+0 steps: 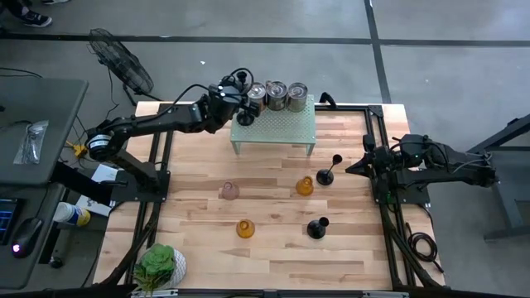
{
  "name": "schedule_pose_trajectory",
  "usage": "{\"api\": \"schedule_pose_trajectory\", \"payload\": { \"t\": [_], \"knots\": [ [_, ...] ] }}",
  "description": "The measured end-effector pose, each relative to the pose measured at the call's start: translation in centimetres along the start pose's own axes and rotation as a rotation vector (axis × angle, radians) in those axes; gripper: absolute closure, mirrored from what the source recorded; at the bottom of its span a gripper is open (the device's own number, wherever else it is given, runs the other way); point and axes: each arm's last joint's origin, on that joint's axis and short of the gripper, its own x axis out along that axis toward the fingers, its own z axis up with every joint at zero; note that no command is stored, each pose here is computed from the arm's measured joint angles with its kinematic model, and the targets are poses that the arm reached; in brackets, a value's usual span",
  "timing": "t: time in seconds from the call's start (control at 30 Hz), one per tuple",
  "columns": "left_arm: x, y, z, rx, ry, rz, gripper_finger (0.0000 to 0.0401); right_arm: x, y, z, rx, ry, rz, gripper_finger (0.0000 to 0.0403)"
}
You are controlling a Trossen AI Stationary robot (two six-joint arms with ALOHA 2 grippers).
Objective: Pick & Place candle stick holders
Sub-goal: Put the top left black candle holder on the shelf, then put the top black candle holder on the shelf
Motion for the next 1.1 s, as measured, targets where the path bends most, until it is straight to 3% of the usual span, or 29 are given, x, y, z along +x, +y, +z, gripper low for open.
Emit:
{"api": "schedule_pose_trajectory", "payload": {
  "t": [0.13, 0.63, 1.1],
  "knots": [
    [0.01, 0.00, -0.05, 0.002, 0.003, -0.001, 0.0357, 0.00, 0.00, 0.00, 0.000, 0.000, 0.000, 0.0399],
    [0.01, 0.11, -0.16, 0.053, 0.008, 0.023, 0.0351, 0.00, 0.00, 0.00, 0.000, 0.000, 0.000, 0.0399],
    [-0.17, -0.08, -0.24, 0.098, 0.008, 0.020, 0.0199, 0.00, 0.00, 0.00, 0.000, 0.000, 0.000, 0.0399]
  ]
}}
